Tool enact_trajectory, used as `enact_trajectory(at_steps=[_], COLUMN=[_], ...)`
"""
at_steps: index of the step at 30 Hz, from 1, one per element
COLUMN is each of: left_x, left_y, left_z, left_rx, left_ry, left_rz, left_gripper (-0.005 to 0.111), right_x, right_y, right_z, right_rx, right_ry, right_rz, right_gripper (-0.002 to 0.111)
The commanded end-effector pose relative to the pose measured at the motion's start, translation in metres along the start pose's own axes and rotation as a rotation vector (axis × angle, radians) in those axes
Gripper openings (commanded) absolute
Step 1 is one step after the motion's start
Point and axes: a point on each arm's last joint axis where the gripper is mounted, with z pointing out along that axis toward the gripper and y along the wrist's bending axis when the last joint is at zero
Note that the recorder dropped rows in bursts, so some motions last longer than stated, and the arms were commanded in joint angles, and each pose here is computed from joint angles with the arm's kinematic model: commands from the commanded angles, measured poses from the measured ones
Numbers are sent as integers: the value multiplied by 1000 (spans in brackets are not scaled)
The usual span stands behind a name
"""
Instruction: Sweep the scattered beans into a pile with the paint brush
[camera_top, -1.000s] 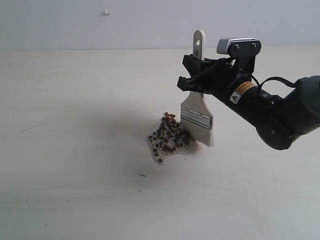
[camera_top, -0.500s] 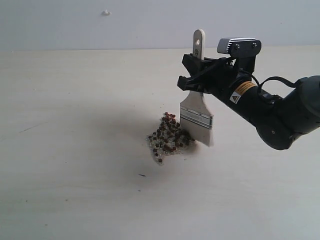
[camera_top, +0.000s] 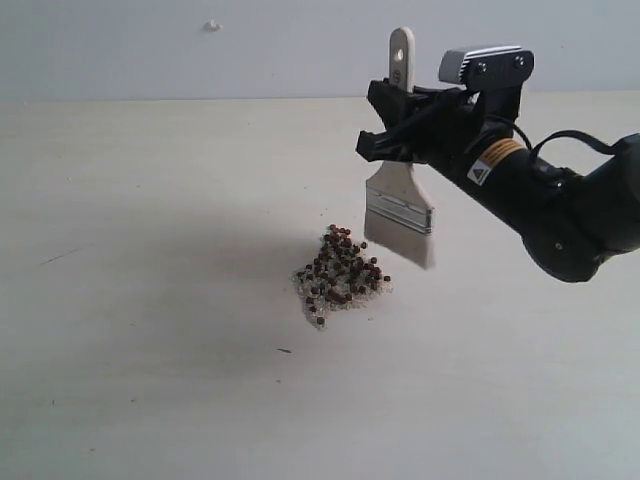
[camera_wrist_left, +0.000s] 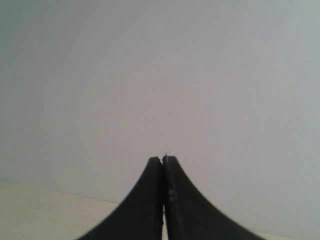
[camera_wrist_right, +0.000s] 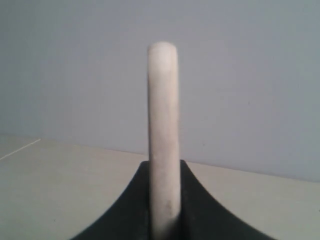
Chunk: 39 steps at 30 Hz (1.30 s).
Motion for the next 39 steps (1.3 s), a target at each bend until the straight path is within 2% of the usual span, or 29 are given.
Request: enact_trajectory(at_steps=[1,4,6,7,10,11,16,20,30,39], left_x=[2,2,2,2,2,2,2,2,2,2], left_y=[1,1,1,1,1,1,1,1,1,1], left_z=[-1,-1,-1,-1,-1,-1,-1,-1,-1,-1], left_rx=[-3,-3,-3,-3,-3,-3,-3,-3,-3,-3], left_ry=[3,3,3,3,3,3,3,3,3,3], left_rz=[8,8,8,8,8,8,8,8,8,8], left_gripper=[0,0,0,0,0,0,0,0,0,0], right_x=[-16,-19,-25,-30,-28,-27,-23,-23,-19,15], right_y=[4,5,1,-11,-45,-56,-70,-84,-78,-66], right_z=[-2,-3,-6,-6,1,10,59,91,137,156], right_rx=[9,-17,-83,-136,-229,-291,-502,-543,-610,-694], right_ry=[43,44,-34,-77,-18,7,63,50,-12,75], right_rz=[-46,-67,-59,-37,4,4,-46,-14,-7,48], right_gripper=[0,0,0,0,0,0,0,0,0,0])
